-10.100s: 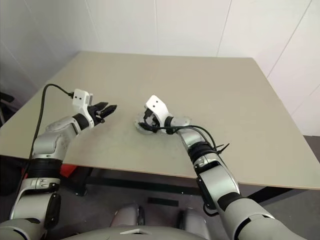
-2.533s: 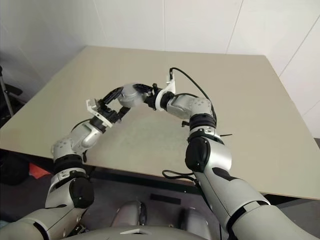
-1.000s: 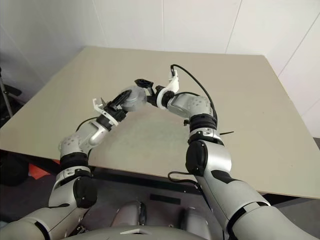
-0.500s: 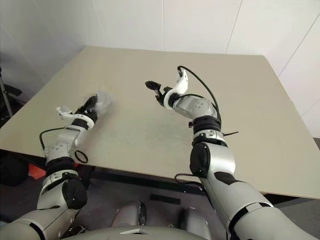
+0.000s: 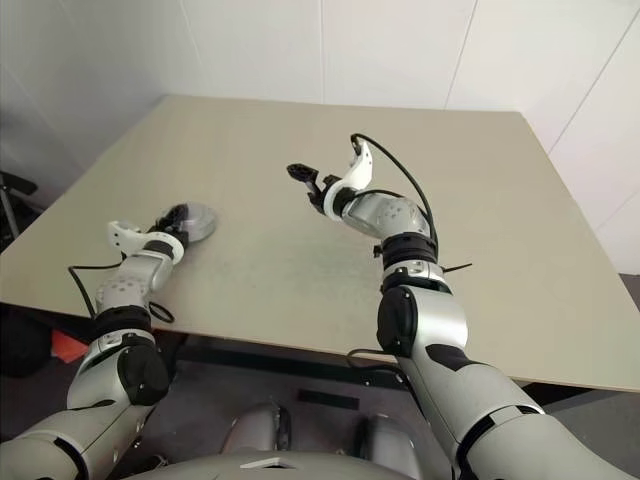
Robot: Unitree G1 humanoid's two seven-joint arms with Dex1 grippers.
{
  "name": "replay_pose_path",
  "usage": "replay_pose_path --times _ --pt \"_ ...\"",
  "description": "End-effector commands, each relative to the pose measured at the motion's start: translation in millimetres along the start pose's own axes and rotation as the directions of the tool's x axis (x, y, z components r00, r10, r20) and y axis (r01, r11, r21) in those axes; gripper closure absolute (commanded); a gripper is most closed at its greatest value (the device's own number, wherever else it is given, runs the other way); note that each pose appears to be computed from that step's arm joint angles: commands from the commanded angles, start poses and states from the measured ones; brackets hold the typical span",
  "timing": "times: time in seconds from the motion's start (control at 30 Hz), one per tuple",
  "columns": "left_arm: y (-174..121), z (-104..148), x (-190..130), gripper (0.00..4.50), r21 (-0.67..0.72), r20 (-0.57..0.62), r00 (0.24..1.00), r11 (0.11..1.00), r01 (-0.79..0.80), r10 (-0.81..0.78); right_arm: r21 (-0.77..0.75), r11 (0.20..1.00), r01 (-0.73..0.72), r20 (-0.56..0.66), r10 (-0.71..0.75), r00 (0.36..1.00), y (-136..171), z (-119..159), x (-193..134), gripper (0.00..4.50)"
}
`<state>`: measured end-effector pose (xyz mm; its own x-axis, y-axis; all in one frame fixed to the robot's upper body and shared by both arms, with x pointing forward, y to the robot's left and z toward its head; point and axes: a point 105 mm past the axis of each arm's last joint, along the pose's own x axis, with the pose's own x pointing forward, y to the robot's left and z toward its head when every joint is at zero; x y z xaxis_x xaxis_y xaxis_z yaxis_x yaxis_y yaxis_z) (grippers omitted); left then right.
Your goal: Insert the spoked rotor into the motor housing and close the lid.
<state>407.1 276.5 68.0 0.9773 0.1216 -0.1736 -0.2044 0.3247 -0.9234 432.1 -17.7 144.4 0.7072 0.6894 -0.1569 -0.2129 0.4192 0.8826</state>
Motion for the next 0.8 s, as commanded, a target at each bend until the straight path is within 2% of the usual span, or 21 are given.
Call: replay_pose_path --times 0.03,0.07,0.3,0.4,0.47,0.57,0.6,0.7,0.8 --pt "-2.4 41.0 -2.2 0.26 0.058 0.152 0.988 0.998 -0.039 0.030 -0.023 1.000 -0.019 0.013 0.019 1.000 9.5 5.3 1.4 0.00" --pt "-1.0 46.4 -2.9 0.03 0.062 0.174 0.984 0.997 -0.050 0.038 -0.024 1.000 -0.016 0.012 0.017 1.000 9.0 5.2 1.7 0.00" --pt "3.2 78.5 -8.9 0.03 0.115 0.298 0.952 0.988 -0.102 0.064 -0.029 1.000 -0.007 0.004 0.007 1.000 5.6 4.4 3.2 0.00" --pt "-7.0 89.7 -9.6 0.03 0.163 0.325 0.945 0.983 -0.085 0.028 -0.066 0.998 -0.017 0.005 0.018 1.000 6.5 5.4 3.2 0.00" --pt "-23.9 89.4 -6.9 0.03 0.261 0.302 0.953 0.964 -0.046 -0.036 -0.156 0.987 -0.028 0.025 0.032 0.999 7.4 9.5 2.3 0.00" --pt "-65.9 66.6 -3.0 0.03 0.493 0.182 0.958 0.863 0.107 -0.222 -0.376 0.926 -0.031 0.103 0.075 0.992 8.0 23.0 -2.9 0.00" --pt "-85.3 49.6 -5.0 0.03 0.556 0.084 0.945 0.802 0.219 -0.316 -0.471 0.882 -0.021 0.134 0.095 0.986 7.1 30.8 -7.9 0.00" --pt "-123.5 6.5 -20.2 0.03 0.619 -0.166 0.859 0.627 0.473 -0.484 -0.655 0.756 -0.008 0.159 0.148 0.976 4.1 46.5 -23.3 0.00" --pt "-134.8 -48.3 -42.7 0.03 0.652 -0.457 0.739 0.378 0.657 -0.496 -0.811 0.586 -0.005 0.106 0.155 0.982 -5.9 52.4 -40.0 0.00"
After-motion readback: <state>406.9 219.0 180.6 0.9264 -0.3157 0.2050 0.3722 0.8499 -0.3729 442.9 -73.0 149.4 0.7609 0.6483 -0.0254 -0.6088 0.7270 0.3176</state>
